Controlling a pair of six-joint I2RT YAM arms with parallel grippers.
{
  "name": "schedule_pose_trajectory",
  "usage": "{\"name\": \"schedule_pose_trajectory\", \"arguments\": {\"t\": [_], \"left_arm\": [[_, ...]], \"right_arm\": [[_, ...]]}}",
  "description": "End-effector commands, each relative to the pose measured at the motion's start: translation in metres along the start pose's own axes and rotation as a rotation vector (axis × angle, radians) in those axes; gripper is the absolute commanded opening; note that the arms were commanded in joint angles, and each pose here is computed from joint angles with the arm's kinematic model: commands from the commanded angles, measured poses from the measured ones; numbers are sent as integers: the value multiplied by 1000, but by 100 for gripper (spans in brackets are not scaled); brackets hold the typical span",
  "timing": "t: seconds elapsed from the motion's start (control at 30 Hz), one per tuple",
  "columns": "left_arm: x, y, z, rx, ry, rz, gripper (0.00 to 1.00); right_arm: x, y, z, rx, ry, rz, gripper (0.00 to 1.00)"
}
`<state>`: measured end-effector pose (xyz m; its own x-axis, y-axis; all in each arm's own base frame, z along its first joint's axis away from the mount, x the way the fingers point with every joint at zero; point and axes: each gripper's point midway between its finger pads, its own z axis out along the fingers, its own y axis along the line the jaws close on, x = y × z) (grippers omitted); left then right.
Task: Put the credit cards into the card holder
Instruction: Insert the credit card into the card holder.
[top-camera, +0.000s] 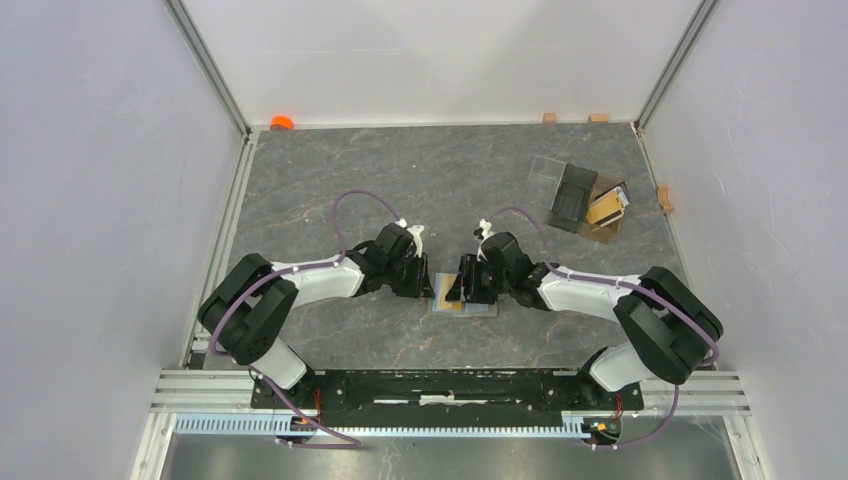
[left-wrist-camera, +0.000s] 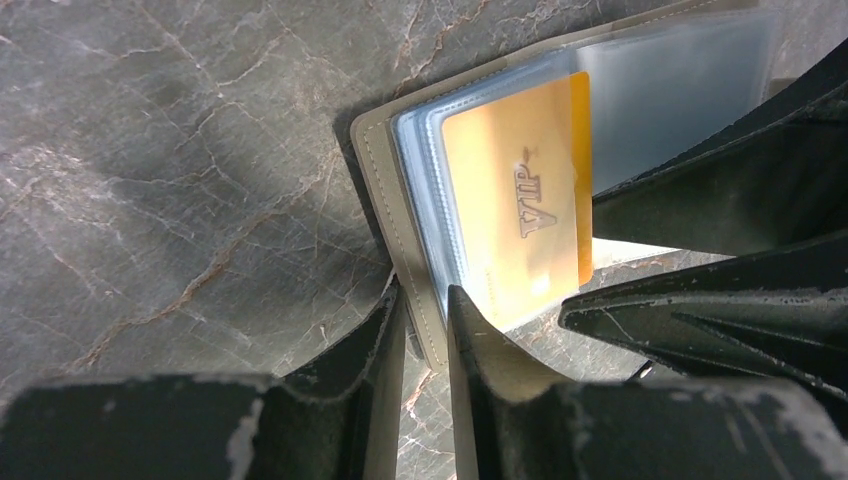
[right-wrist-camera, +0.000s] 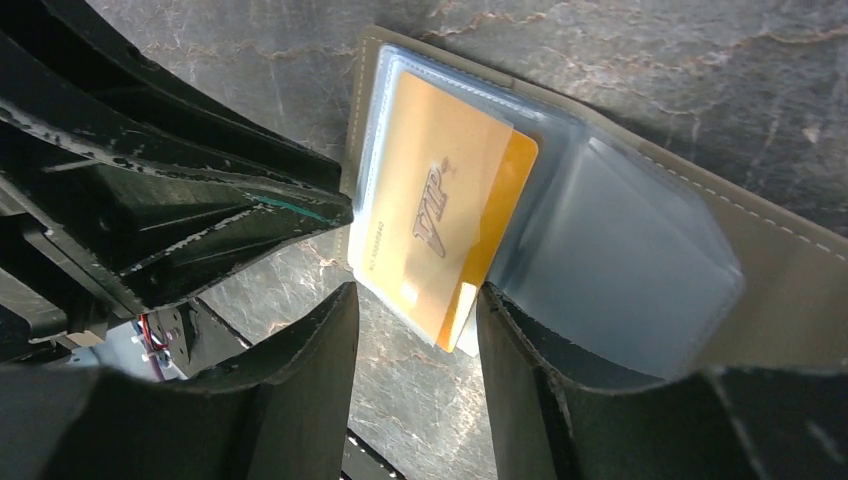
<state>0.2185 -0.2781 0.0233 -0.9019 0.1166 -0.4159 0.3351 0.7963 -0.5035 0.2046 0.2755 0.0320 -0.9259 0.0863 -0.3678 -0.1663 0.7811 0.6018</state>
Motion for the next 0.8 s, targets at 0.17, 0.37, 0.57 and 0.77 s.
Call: {"name": "schedule_pose_trajectory", "arguments": {"t": [0.17,0.37,0.57,0.77], "left_arm": [[-3,-12,1,54,-11,-14,28],[-9,-5,-9,0,-50,14,34],[-22,-9,-27,-19,-109,45,50],[-29,-24,-34,41,-128,40,55]], "right_arm": [[-14,21,5,-2,-13,-78,52],[-37,25,-12,63,-66,-185,56],[-72,26,-50,164,-180,-264,70],[-70,3,-64,178,-164,-219,66]]}}
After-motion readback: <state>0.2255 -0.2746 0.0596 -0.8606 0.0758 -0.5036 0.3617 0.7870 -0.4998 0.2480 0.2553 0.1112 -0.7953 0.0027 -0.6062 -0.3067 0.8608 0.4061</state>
